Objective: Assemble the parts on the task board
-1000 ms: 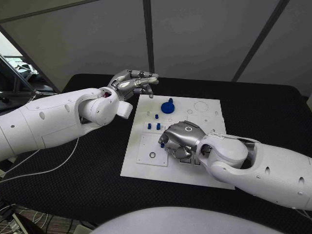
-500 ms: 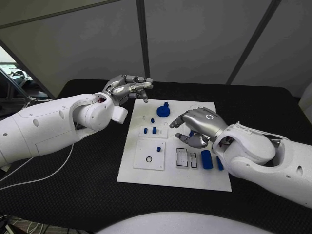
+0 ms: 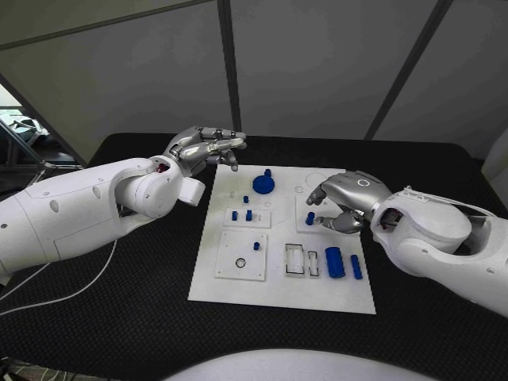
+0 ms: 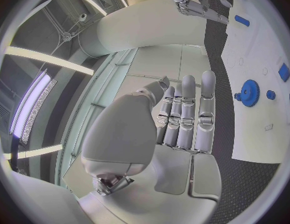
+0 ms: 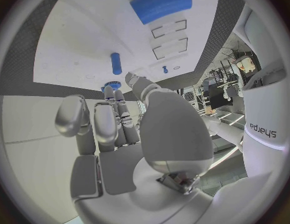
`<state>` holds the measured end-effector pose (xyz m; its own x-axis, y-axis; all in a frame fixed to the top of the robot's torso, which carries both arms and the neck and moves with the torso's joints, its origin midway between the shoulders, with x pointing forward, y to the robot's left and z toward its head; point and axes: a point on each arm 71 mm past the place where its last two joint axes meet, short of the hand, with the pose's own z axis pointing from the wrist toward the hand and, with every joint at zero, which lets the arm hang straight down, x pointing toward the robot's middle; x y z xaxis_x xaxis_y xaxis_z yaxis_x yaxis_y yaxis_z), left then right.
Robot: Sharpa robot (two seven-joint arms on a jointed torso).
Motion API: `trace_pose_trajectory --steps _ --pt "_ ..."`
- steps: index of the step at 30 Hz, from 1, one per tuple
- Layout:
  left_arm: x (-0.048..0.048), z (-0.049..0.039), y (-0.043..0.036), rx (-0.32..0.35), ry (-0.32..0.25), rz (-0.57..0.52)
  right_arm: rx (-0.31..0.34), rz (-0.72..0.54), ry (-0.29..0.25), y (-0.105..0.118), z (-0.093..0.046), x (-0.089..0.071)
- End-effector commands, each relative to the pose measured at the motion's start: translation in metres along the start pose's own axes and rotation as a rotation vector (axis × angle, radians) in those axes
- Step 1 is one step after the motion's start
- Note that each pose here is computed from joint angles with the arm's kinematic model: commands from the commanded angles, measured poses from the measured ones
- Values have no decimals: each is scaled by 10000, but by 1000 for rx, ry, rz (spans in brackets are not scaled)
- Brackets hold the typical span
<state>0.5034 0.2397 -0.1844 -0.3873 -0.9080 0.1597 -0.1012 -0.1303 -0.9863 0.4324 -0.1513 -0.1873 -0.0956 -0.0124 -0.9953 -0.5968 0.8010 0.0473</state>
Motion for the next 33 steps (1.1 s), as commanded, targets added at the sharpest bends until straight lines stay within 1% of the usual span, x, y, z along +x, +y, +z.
trace_pose_trajectory --steps 1,7,14,18,23,33 --pt "24 6 -23 21 19 -2 6 -45 98 -35 28 73" --pt "26 6 -23 21 18 -1 8 -53 124 -61 93 121" --pt "24 3 -23 20 18 -1 3 -49 114 -53 159 141" --pt "20 1 -22 18 17 -1 -3 -46 117 -42 184 153" --pt "23 5 -18 13 19 -2 -27 -36 118 24 235 167" --pt "12 -1 -16 7 17 -1 -33 -30 122 34 249 179"
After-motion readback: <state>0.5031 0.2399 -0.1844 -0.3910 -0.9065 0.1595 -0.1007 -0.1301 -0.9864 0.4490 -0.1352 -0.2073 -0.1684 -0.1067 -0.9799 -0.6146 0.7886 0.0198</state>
